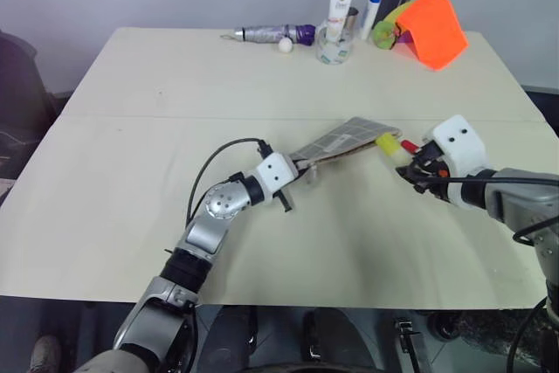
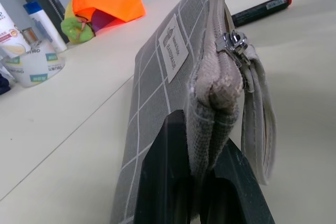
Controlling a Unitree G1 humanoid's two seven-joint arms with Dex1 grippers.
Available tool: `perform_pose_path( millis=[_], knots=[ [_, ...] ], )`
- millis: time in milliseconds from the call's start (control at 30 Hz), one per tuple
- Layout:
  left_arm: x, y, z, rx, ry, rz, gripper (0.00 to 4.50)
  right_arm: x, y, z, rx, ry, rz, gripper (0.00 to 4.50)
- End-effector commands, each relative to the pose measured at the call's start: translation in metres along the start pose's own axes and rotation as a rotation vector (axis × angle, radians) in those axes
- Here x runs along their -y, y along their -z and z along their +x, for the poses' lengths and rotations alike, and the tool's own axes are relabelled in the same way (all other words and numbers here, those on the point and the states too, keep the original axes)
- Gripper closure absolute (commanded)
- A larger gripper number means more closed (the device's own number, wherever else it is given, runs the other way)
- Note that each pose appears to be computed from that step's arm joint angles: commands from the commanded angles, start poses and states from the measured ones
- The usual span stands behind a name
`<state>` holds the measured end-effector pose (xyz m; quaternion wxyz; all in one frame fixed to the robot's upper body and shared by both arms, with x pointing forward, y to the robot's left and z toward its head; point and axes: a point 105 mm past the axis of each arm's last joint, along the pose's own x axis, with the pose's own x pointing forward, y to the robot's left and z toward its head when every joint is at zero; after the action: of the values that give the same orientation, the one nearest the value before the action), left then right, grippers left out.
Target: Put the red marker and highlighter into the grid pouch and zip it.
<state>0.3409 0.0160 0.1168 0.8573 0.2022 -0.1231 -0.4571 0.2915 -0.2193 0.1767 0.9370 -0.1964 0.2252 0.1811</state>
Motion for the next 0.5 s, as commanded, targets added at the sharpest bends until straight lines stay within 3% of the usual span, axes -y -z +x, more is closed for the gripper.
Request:
perform_pose_path(
  millis=[33, 500],
  knots=[
    [0.000, -0.011, 0.003, 0.044, 0.005, 0.020, 4.50, 0.002, -0.010, -0.006, 0.041, 0.023, -0.027, 3.66],
    [0.000, -0.018, 0.002, 0.071, 0.008, 0.032, 4.50, -0.013, -0.009, 0.005, 0.036, -0.036, -0.018, 3.66]
  ],
)
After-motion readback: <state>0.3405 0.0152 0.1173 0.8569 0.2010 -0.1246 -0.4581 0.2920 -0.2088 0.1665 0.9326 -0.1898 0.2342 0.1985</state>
